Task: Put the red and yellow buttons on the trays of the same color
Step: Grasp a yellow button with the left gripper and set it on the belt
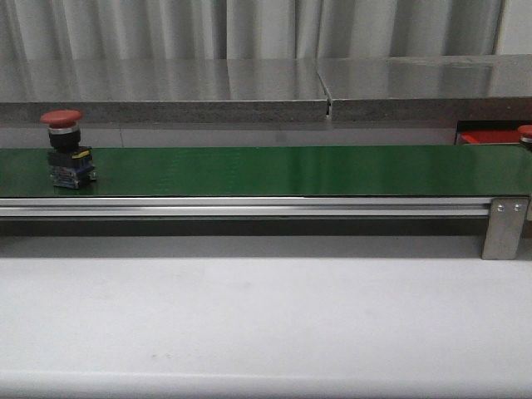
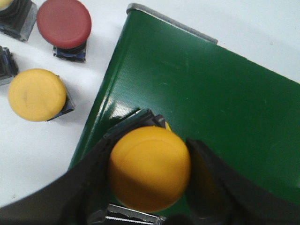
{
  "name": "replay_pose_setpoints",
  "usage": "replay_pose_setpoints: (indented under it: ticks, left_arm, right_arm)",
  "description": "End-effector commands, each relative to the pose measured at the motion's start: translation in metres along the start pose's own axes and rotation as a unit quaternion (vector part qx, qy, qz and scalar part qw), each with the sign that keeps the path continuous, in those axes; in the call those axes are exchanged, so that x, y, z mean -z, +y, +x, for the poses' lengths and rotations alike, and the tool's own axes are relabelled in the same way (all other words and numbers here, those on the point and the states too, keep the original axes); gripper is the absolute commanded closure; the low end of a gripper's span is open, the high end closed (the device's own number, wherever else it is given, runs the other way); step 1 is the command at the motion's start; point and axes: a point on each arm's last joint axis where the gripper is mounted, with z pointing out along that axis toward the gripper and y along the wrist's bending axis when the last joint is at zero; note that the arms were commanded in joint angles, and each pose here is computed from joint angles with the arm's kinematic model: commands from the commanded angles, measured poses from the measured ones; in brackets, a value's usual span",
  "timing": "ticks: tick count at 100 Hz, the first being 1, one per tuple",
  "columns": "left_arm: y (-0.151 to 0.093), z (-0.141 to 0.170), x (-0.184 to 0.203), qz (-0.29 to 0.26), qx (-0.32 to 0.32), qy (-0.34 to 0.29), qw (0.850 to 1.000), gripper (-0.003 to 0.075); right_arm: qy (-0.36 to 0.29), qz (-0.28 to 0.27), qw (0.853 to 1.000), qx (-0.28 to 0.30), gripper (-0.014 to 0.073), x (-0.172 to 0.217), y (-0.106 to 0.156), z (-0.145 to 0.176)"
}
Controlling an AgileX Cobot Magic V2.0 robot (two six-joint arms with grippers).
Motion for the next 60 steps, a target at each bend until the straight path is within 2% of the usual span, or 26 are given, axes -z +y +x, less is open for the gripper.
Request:
replay_pose_setpoints:
  ticks: [1,7,15,24,33,51,60]
  left_arm:
    - [-0.011,-0.008,0.024,0.017,-0.001,-0.047,0.999,0.0477]
    - [-0.011,-0.008,0.023,0.017,-0.001,-0.043,0.999,0.0378]
    - [-0.011,-0.008,0.022,0.017,-0.001,-0.041,0.999,0.0185]
    - [-0.012,-0.009,0.024,0.019,0.000,-0.045,0.999,0.0107]
    - [-0.015,-0.012,0.031,0.026,-0.001,-0.056,0.998,0.0126]
    - [-0.029,-0.015,0.060,0.061,-0.042,-0.096,0.993,0.0183]
    - [-0.034,-0.012,0.074,0.064,-0.057,-0.108,0.991,0.0256]
  right_arm:
    - [-0.046,0.007,0.999,0.000,0.0713,0.004,-0.001,-0.014]
    - [-0.046,0.007,0.999,0.000,0.0713,0.004,-0.001,-0.014]
    - [-0.046,0.007,0.999,0.000,0.0713,0.004,-0.001,-0.014]
    - [-0.046,0.007,0.999,0.000,0.0713,0.004,-0.001,-0.014]
    - [-0.046,0.007,0.999,0.000,0.0713,0.004,-0.001,-0.014]
    - [-0.046,0.007,0.999,0.000,0.0713,0.004,-0.001,-0.014]
    - [-0.046,0.007,0.999,0.000,0.0713,0.004,-0.001,-0.014]
